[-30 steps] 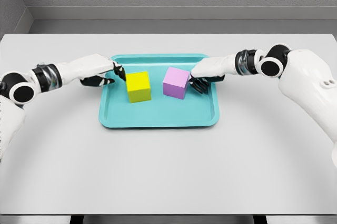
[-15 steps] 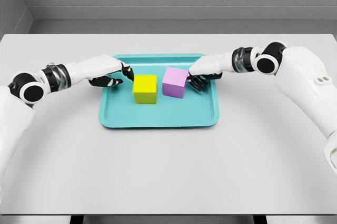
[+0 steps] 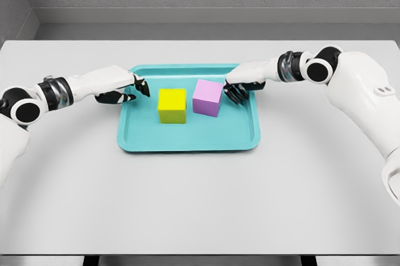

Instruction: Push two cubes

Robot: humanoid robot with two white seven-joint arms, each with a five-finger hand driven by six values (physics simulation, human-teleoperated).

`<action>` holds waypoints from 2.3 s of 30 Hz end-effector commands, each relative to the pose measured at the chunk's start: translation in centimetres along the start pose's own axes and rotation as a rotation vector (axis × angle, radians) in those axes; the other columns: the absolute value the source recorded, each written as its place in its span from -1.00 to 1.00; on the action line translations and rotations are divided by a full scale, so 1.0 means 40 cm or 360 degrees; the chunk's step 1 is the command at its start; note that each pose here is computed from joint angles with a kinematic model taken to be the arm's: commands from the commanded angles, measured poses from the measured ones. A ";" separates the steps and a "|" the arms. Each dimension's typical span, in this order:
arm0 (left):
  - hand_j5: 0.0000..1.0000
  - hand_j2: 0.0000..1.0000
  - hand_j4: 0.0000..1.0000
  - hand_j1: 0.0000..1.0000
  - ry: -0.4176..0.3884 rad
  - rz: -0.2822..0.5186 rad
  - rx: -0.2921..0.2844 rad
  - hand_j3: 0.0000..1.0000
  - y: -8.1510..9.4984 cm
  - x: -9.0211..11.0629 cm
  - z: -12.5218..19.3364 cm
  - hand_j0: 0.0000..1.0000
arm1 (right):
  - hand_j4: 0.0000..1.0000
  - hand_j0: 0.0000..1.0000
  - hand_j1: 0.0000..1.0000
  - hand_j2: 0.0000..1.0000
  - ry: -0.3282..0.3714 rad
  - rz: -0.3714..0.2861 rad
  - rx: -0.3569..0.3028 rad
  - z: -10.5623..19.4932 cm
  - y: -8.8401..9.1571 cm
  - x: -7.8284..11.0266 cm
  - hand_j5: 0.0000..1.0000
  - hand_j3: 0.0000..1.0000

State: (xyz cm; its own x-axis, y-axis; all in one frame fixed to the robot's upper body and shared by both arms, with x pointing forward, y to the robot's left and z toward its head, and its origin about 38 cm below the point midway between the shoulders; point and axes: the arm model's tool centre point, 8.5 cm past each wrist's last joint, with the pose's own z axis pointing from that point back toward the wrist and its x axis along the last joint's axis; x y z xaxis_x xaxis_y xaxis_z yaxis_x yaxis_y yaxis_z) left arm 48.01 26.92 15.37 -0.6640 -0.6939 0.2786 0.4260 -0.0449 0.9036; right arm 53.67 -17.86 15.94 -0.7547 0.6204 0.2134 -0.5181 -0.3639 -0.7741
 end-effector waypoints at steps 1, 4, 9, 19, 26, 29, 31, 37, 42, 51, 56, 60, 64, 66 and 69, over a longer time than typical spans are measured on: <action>0.09 0.09 0.09 0.09 -0.0006 0.0009 0.0007 0.09 0.001 0.002 -0.002 0.09 | -0.72 -0.72 -0.72 -0.72 0.0068 0.0068 0.0051 -0.002 0.014 -0.014 -0.72 -0.72; 0.09 0.09 0.09 0.09 -0.0003 0.0007 0.0010 0.09 0.004 0.001 0.000 0.09 | -0.72 -0.72 -0.72 -0.72 0.0074 0.0083 0.0064 -0.012 0.010 -0.010 -0.72 -0.72; 0.09 0.09 0.09 0.09 0.0001 0.0007 0.0009 0.09 0.004 -0.001 0.001 0.09 | -0.72 -0.72 -0.72 -0.72 0.0073 0.0079 0.0067 -0.018 0.009 -0.008 -0.72 -0.72; 0.09 0.09 0.09 0.09 0.0000 0.0010 0.0011 0.09 0.002 0.000 0.000 0.09 | -0.72 -0.72 -0.72 -0.72 0.0054 0.0110 0.0046 -0.028 -0.022 0.010 -0.72 -0.72; 0.09 0.09 0.09 0.09 -0.0002 0.0010 0.0015 0.09 0.004 0.001 -0.001 0.09 | -0.72 -0.72 -0.72 -0.72 0.0065 0.0147 0.0060 -0.033 -0.031 0.015 -0.72 -0.72; 0.09 0.09 0.09 0.09 -0.0002 0.0011 0.0013 0.09 0.003 0.001 -0.002 0.09 | -0.72 -0.72 -0.72 -0.72 0.0056 0.0155 0.0055 -0.038 -0.039 0.022 -0.72 -0.72; 0.09 0.09 0.09 0.09 -0.0005 0.0009 0.0015 0.09 0.004 0.003 -0.005 0.09 | -0.72 -0.72 -0.72 -0.72 0.0046 0.0163 0.0052 -0.044 -0.045 0.030 -0.72 -0.72; 0.09 0.09 0.09 0.09 -0.0008 0.0011 0.0021 0.09 0.007 0.004 -0.005 0.09 | -0.72 -0.72 -0.72 -0.72 0.0037 0.0170 0.0052 -0.051 -0.048 0.038 -0.72 -0.72; 0.09 0.09 0.09 0.09 -0.0012 0.0013 0.0023 0.09 0.006 0.006 -0.007 0.09 | -0.72 -0.72 -0.72 -0.72 0.0032 0.0171 0.0050 -0.053 -0.049 0.040 -0.72 -0.72; 0.09 0.09 0.09 0.09 -0.0039 -0.0023 0.0017 0.09 0.004 0.024 -0.001 0.09 | -0.72 -0.72 -0.72 -0.72 0.0104 0.0194 0.0046 -0.022 -0.076 0.011 -0.72 -0.72; 0.09 0.09 0.09 0.09 -0.0034 -0.0034 0.0017 0.09 0.008 0.020 0.014 0.09 | -0.72 -0.72 -0.72 -0.72 0.0150 0.0289 0.0074 -0.031 -0.120 0.023 -0.72 -0.72; 0.09 0.09 0.09 0.09 -0.0041 -0.0041 0.0014 0.09 0.003 0.026 0.016 0.09 | -0.73 -0.73 -0.73 -0.73 0.0150 0.0296 0.0078 -0.051 -0.148 0.038 -0.73 -0.73; 0.09 0.09 0.09 0.09 -0.0039 -0.0043 0.0019 0.09 0.007 0.024 0.017 0.09 | -0.73 -0.73 -0.73 -0.73 0.0157 0.0359 0.0109 -0.069 -0.158 0.056 -0.73 -0.73; 0.09 0.09 0.09 0.09 -0.0040 -0.0041 0.0016 0.09 0.004 0.025 0.017 0.09 | -0.74 -0.74 -0.74 -0.74 0.0182 0.0414 0.0137 -0.073 -0.163 0.060 -0.74 -0.74; 0.09 0.09 0.09 0.09 -0.0050 -0.0044 0.0025 0.09 0.008 0.030 0.018 0.09 | -0.75 -0.75 -0.75 -0.75 0.0198 0.0469 0.0160 -0.082 -0.173 0.071 -0.75 -0.75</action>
State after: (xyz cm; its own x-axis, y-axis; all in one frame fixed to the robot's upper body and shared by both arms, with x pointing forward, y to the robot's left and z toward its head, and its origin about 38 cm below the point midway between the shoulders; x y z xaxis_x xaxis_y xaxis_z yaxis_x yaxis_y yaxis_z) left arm 46.93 26.62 16.00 -0.6936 -0.6723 0.2587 0.4001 -0.0609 0.9145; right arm 56.47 -11.63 20.10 -0.8239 0.5621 -0.0727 -0.3354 -0.5869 -0.7369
